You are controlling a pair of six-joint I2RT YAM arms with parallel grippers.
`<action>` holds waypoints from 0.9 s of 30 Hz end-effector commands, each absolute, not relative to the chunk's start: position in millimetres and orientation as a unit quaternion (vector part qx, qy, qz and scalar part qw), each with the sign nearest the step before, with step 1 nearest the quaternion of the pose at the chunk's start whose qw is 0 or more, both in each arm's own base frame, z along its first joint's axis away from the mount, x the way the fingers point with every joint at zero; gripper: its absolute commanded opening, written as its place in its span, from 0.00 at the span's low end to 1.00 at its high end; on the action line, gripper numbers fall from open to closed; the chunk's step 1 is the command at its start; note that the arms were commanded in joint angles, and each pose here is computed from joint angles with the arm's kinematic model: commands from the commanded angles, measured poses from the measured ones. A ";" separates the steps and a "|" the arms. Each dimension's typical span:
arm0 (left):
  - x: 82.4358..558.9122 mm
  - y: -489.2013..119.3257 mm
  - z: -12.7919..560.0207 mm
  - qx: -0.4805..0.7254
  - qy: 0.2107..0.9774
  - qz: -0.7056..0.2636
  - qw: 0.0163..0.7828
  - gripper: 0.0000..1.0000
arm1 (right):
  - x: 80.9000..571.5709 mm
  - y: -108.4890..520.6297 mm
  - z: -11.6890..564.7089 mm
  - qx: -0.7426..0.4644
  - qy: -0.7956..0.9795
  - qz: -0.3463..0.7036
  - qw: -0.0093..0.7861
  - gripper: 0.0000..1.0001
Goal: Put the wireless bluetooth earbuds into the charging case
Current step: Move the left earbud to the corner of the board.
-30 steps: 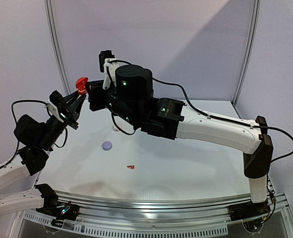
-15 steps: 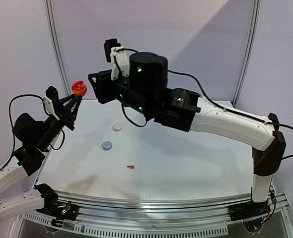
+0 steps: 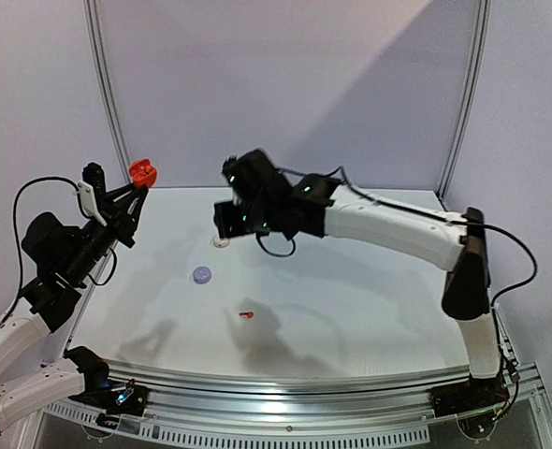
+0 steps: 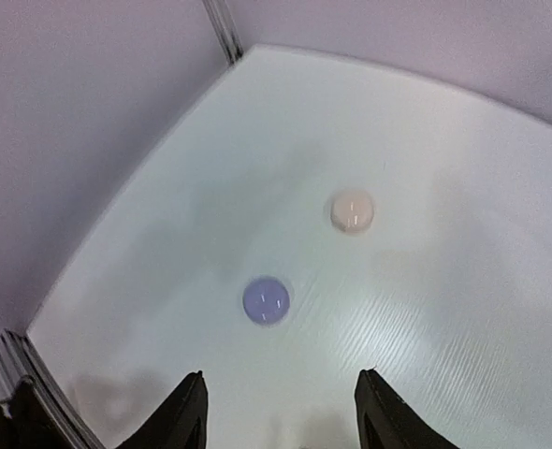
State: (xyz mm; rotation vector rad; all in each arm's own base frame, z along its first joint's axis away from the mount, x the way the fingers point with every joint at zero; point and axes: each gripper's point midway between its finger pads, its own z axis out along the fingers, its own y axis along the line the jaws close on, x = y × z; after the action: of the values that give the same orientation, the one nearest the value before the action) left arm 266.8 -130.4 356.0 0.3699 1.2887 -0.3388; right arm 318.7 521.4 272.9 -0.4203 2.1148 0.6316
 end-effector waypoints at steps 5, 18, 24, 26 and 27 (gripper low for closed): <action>265.3 -130.7 356.1 0.174 0.599 -0.167 0.764 0.00 | 277.4 519.2 124.0 -0.227 0.926 0.173 0.246 0.34; 265.8 -134.5 355.1 0.182 0.598 -0.174 0.761 0.00 | 273.3 554.0 52.3 -0.271 0.922 0.190 0.201 0.27; 265.8 -134.0 354.2 0.182 0.599 -0.173 0.760 0.00 | 271.0 540.3 25.3 -0.262 0.934 0.157 0.185 0.25; 265.9 -134.5 353.0 0.184 0.599 -0.174 0.760 0.00 | 267.3 536.9 14.9 -0.264 0.937 0.151 0.172 0.25; 266.1 -134.7 353.1 0.184 0.599 -0.174 0.760 0.00 | 265.5 536.8 11.5 -0.266 0.938 0.151 0.166 0.25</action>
State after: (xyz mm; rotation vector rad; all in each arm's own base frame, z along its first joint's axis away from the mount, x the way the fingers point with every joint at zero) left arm 265.4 -136.3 351.0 0.4013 1.3027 -0.3758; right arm 270.9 546.8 36.5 -0.7373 2.6158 0.4963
